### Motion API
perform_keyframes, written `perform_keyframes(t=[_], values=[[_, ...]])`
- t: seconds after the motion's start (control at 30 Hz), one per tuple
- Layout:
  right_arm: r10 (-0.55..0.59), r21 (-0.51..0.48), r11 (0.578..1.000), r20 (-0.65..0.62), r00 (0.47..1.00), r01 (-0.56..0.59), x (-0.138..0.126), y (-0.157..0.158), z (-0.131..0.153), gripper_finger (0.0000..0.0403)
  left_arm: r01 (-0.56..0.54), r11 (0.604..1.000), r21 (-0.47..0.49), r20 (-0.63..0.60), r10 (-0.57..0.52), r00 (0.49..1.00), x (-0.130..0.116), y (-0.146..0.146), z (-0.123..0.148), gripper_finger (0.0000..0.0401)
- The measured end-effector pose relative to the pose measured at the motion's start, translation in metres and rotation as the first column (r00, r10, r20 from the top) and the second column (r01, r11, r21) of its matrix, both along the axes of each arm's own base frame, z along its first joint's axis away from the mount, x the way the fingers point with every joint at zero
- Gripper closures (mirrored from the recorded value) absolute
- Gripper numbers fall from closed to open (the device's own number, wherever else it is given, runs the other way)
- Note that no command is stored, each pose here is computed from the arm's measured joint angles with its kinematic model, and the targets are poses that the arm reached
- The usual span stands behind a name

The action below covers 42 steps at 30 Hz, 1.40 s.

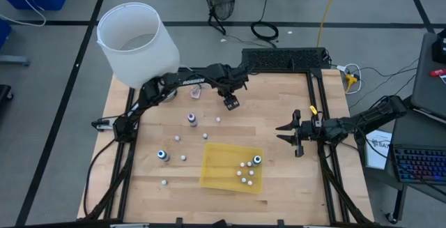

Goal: Pick & Place food coloring
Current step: Put the large green food coloring bottle into the yellow container

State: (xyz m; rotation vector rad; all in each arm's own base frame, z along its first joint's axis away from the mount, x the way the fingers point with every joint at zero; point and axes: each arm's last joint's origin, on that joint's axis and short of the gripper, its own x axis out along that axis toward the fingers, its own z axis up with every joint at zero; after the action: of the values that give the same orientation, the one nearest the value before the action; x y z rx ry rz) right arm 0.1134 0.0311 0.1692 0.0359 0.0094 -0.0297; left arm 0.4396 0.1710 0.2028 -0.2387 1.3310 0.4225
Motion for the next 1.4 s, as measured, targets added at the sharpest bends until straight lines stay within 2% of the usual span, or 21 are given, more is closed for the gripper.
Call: perform_keyframes(t=[0.23,0.6,0.77,0.9,1.0,1.1,1.2,1.4], values=[[0.000,0.000,1.000,0.000,1.000,0.000,0.000,0.000,0.000,0.0288,-0.001,1.000,0.002,0.002,0.001,1.000,0.000,0.000,0.001,0.0142],[0.000,0.000,1.000,0.000,1.000,0.000,0.000,0.000,0.000,0.0289,-0.005,1.000,0.019,-0.002,0.005,1.000,0.000,0.001,0.001,0.0176],[0.000,0.000,1.000,-0.001,1.000,0.000,0.000,0.000,0.000,0.0289,0.019,0.999,0.029,0.006,-0.019,1.000,0.001,0.001,0.002,0.0203],[0.000,0.000,1.000,0.000,1.000,0.000,0.000,0.000,0.000,0.0288,0.061,0.997,0.054,0.033,-0.063,0.998,0.005,0.001,0.003,0.0251],[0.000,0.000,1.000,-0.001,1.000,0.000,0.000,0.000,0.000,0.0289,0.070,0.993,0.098,0.024,-0.073,0.997,0.007,-0.003,0.007,0.0255],[0.000,0.000,1.000,0.000,1.000,0.000,0.000,0.000,0.000,0.0288,0.084,0.982,0.167,-0.017,-0.082,0.996,0.005,-0.013,0.024,0.0255],[0.000,0.000,1.000,-0.001,1.000,0.000,0.000,0.000,0.000,0.0289,0.108,0.972,0.211,-0.035,-0.103,0.994,0.001,-0.032,0.055,0.0255],[0.000,0.000,1.000,-0.001,1.000,0.000,0.000,0.000,0.000,0.0289,0.143,0.967,0.213,0.046,-0.156,0.987,-0.012,-0.100,0.126,0.0255]])
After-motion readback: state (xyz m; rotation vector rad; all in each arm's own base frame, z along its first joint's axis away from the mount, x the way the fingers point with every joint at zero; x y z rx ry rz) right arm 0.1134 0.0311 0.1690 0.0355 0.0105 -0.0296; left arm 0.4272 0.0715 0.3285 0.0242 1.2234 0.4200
